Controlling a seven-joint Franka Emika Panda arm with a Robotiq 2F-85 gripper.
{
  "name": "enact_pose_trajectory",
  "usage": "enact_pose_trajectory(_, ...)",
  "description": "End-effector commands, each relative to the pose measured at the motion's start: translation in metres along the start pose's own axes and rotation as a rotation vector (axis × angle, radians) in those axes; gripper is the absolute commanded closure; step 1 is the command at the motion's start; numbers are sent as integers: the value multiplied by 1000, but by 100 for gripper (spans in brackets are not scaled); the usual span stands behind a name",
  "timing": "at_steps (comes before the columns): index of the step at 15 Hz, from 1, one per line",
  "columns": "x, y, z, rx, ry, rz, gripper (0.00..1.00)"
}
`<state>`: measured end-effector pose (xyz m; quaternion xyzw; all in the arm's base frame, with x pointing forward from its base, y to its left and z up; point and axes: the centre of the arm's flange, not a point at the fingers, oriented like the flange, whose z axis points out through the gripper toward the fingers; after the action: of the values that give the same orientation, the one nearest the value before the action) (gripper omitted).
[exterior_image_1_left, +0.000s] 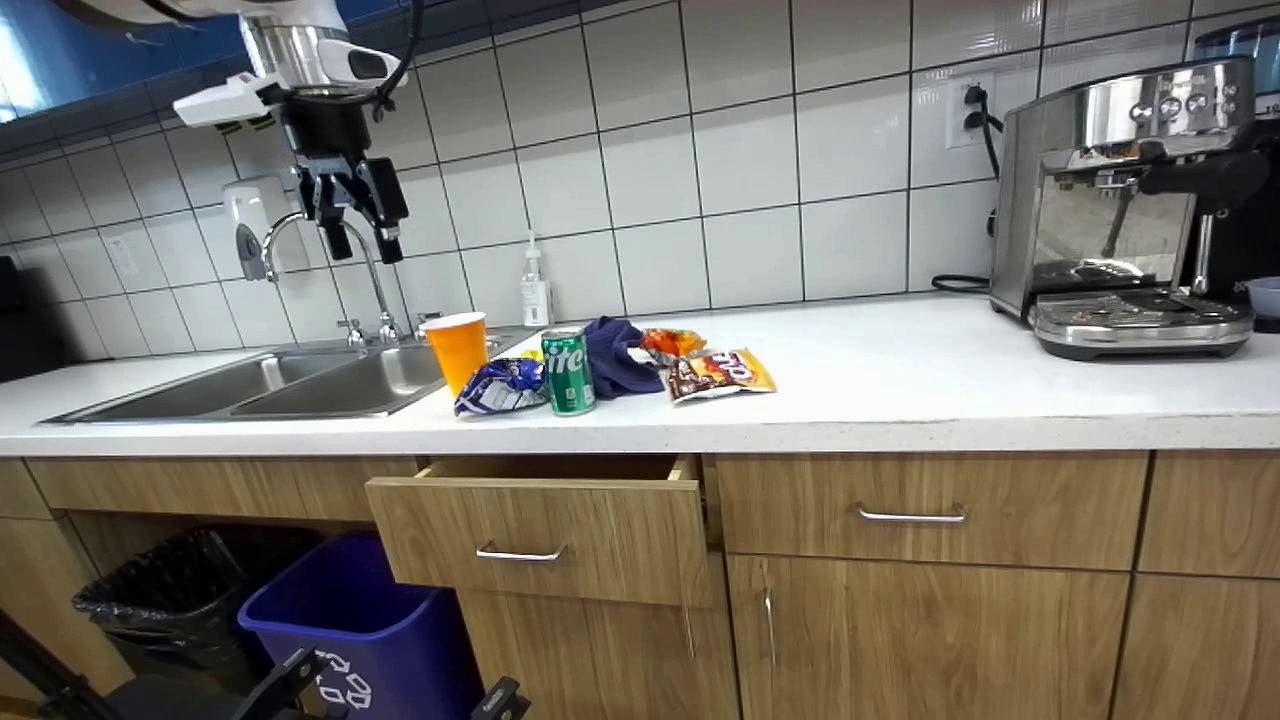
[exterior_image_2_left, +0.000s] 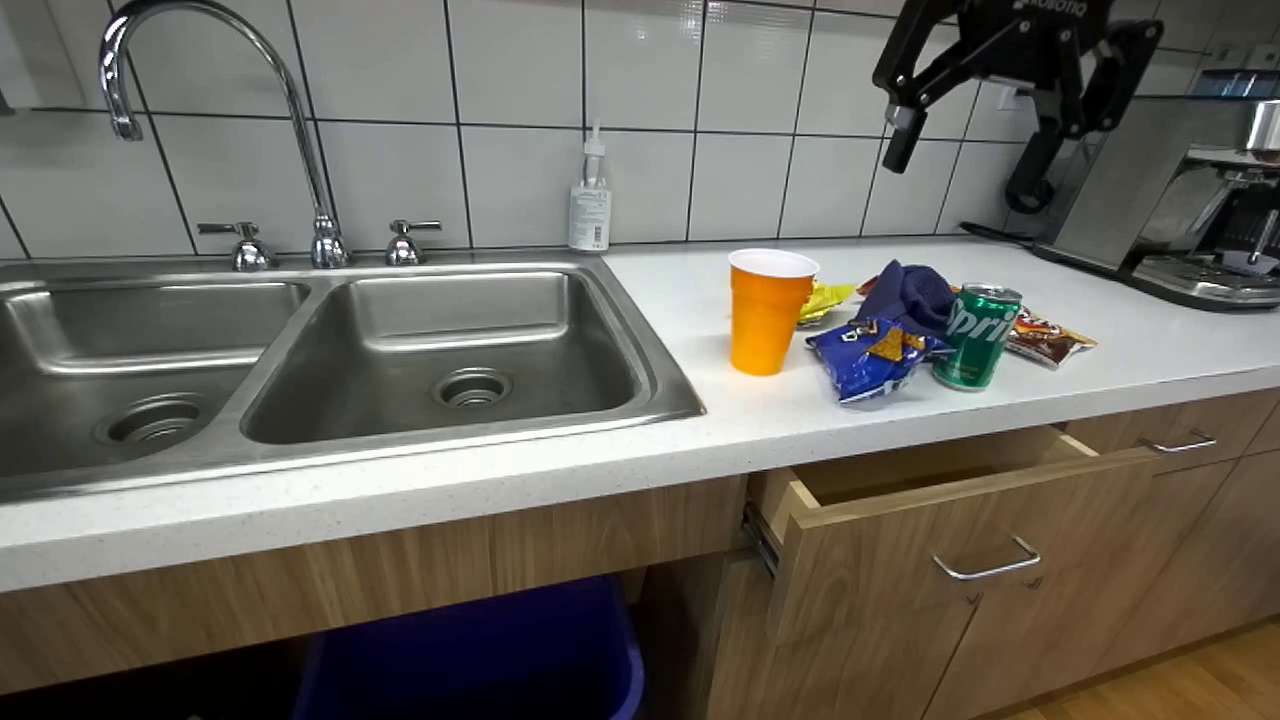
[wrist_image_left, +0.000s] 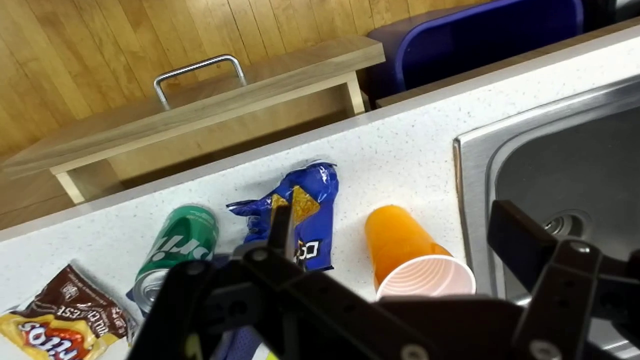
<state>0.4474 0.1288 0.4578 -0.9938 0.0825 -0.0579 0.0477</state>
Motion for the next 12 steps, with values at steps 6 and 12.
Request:
enact_pose_trajectory(6,-7,45,33,-20,-55,-148,0)
enact_pose_trajectory(12,-8,76,60,-96,-79,-177,0)
